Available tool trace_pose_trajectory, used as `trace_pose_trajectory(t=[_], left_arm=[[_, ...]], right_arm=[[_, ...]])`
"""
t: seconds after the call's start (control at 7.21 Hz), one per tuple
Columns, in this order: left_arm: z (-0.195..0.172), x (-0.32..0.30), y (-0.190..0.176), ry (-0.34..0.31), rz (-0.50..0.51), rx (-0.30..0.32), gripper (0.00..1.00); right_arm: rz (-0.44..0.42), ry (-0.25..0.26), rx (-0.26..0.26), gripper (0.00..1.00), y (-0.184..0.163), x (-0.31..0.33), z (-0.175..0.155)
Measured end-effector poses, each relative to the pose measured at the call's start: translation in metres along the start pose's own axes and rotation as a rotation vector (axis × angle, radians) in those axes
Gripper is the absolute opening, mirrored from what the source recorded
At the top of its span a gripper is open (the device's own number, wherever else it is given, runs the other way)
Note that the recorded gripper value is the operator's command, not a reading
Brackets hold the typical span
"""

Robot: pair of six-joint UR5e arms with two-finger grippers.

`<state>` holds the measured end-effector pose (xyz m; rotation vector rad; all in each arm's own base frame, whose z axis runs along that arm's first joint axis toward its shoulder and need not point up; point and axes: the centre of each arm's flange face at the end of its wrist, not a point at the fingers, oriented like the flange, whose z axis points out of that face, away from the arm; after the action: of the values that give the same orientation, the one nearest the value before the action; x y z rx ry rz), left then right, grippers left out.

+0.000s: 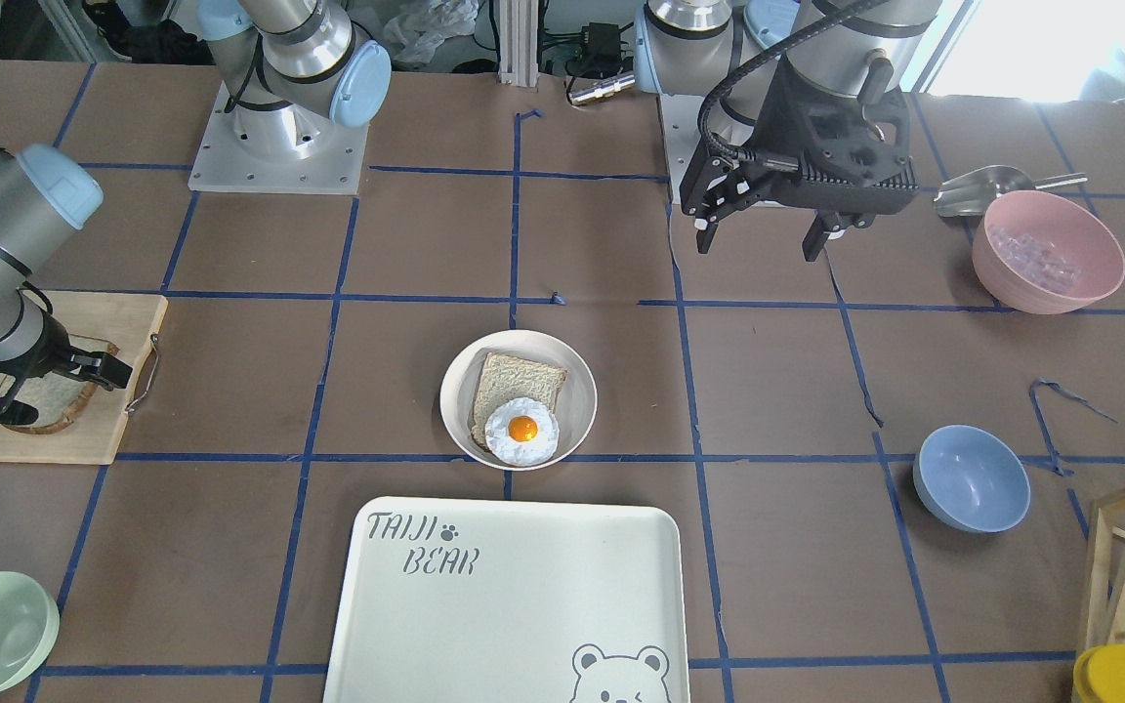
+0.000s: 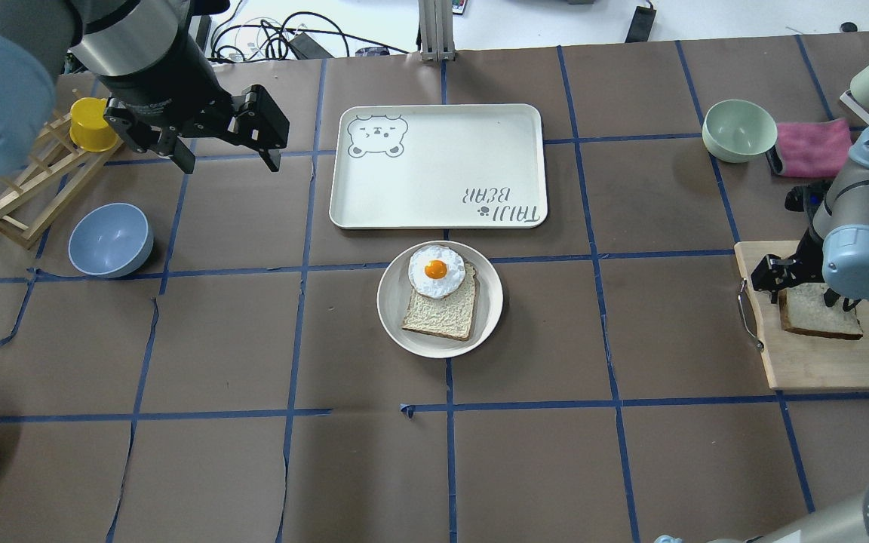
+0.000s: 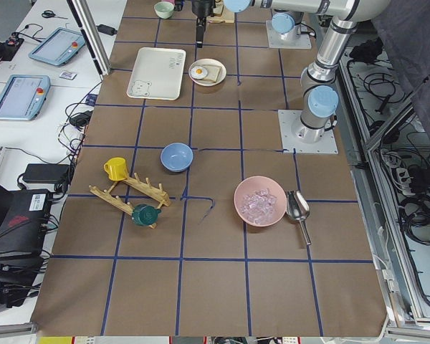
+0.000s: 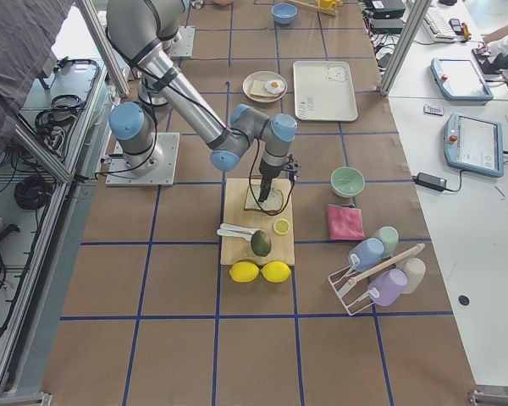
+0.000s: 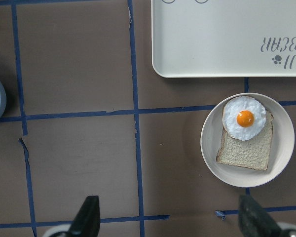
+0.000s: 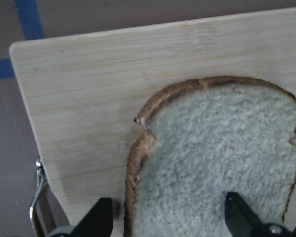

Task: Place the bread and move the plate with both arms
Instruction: 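Lower the right gripper and grasp the bread slice by its edge, then lift the bread slice and carry it over the white plate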

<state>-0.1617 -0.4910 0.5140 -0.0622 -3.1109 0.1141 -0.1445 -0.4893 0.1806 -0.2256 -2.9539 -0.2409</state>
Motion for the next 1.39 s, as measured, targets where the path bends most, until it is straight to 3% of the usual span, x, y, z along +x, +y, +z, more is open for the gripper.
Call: trace_pose_trajectory(t=[0.14,0.28,0.42,1.11,1.39], left_arm=[[0.000,0.000,0.000,0.000,0.000,0.000,1.00],[0.000,0.000,0.000,0.001,0.000,0.000,1.00],[0.000,0.000,0.000,0.001,0.000,0.000,1.00],[0.000,0.000,0.000,0.001,0.000,0.000,1.00],[0.000,0.000,0.000,0.000,0.000,0.000,1.00]], right_arm=[[0.001,-0.001,0.000,0.47,0.000,0.002,0.000],[0.001,-0.002,0.000,0.19,0.000,0.003,0.000],[-0.003,0.000,0.003,0.01,0.000,0.004,-0.001],[-0.012,0.028,0.011,0.00,0.000,0.011,-0.017],[-0.007,0.042,0.046,0.00,0.006,0.010,-0.055]])
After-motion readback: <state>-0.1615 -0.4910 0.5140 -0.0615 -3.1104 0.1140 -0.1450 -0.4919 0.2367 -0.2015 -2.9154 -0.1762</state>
